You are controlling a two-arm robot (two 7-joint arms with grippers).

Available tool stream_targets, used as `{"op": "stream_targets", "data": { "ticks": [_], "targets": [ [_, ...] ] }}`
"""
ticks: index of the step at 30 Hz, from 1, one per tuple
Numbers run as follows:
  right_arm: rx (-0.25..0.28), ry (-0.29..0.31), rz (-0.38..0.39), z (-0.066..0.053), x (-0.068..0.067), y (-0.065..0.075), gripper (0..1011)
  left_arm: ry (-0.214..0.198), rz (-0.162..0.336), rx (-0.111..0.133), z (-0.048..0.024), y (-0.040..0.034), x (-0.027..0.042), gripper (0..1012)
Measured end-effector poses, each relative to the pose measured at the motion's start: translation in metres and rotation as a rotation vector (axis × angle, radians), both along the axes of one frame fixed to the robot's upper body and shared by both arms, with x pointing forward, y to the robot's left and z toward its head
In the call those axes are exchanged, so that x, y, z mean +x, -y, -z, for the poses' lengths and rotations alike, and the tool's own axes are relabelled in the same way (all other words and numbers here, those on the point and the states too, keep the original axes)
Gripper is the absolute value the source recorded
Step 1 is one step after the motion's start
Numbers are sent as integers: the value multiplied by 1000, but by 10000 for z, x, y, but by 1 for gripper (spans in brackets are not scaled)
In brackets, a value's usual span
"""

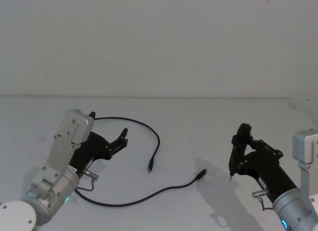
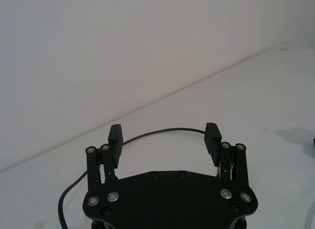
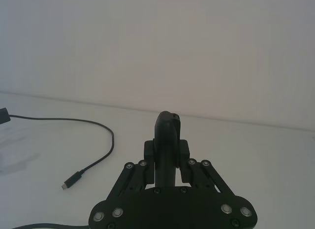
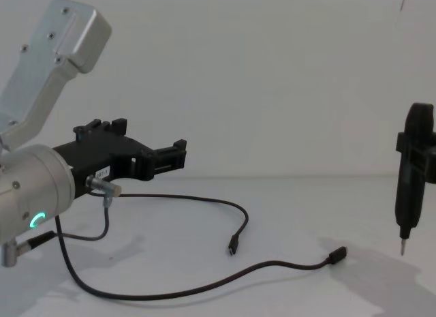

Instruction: Pick up the data cable with the one hand.

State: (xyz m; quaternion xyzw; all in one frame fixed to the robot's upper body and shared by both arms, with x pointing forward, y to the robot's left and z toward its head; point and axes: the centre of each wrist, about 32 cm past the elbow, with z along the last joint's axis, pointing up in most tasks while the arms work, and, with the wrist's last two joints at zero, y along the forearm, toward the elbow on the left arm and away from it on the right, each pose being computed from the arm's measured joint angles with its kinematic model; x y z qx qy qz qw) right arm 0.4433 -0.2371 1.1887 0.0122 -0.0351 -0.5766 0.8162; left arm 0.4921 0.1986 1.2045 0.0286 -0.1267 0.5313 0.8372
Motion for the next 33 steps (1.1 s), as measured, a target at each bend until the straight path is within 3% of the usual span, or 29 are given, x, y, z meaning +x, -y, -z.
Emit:
{"op": "stream_targets", "data": {
  "ticks": [33],
  "targets": [
    [0,0,0,0,0,0,279,-1,1,0,1,2,-1,1001]
  ]
}}
